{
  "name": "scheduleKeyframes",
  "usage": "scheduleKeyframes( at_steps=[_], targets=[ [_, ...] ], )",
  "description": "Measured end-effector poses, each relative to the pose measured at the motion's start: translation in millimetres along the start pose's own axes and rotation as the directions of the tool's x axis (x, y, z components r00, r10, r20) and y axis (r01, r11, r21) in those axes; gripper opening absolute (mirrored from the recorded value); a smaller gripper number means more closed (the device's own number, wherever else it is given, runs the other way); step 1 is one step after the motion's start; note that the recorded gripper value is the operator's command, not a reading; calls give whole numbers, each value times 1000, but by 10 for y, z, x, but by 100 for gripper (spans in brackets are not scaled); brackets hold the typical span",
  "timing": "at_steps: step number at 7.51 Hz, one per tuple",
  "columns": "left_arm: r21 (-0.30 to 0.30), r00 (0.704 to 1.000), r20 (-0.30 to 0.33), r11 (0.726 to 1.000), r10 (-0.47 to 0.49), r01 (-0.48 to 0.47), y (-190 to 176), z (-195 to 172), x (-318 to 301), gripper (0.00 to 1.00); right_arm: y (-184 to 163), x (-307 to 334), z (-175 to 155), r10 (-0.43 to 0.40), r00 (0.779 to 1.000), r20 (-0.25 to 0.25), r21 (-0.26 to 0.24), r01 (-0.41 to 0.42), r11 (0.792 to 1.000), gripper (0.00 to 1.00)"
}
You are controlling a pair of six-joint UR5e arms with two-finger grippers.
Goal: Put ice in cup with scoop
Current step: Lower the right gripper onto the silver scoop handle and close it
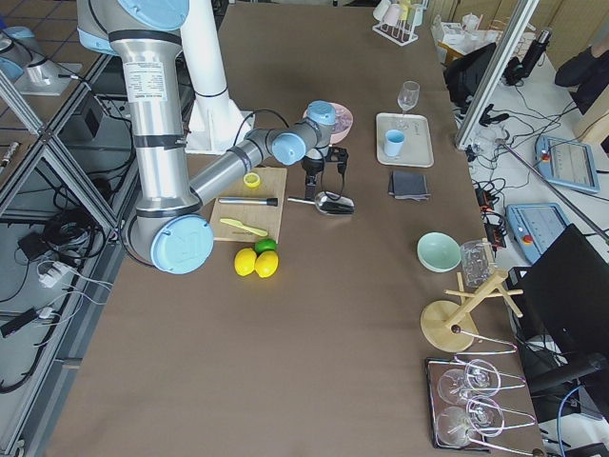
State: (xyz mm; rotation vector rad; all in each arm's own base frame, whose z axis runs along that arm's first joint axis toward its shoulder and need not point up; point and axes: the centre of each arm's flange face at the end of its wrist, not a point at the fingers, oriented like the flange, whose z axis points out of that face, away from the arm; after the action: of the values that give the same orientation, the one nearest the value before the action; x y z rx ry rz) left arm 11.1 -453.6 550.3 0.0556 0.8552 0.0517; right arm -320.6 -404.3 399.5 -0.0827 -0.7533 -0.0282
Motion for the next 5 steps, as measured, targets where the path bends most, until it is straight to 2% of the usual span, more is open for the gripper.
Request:
scheduleKeyframes(
  at_steps=[2, 3, 5],
  targets=[
    [24, 988, -46, 989, 150, -149, -42, 154, 398, 98, 79, -73, 331, 10, 1000, 1, -22, -10, 1000, 99],
    [11, 974, -102, 979, 204, -204, -34, 250, 637, 98, 89, -61, 480, 17, 1000, -1, -30, -17, 999, 99],
    [20, 925, -172, 940, 339, -340, -111, 414, 1196, 98, 132, -21, 633, 28, 1000, -15, -47, -28, 998, 96]
  ],
)
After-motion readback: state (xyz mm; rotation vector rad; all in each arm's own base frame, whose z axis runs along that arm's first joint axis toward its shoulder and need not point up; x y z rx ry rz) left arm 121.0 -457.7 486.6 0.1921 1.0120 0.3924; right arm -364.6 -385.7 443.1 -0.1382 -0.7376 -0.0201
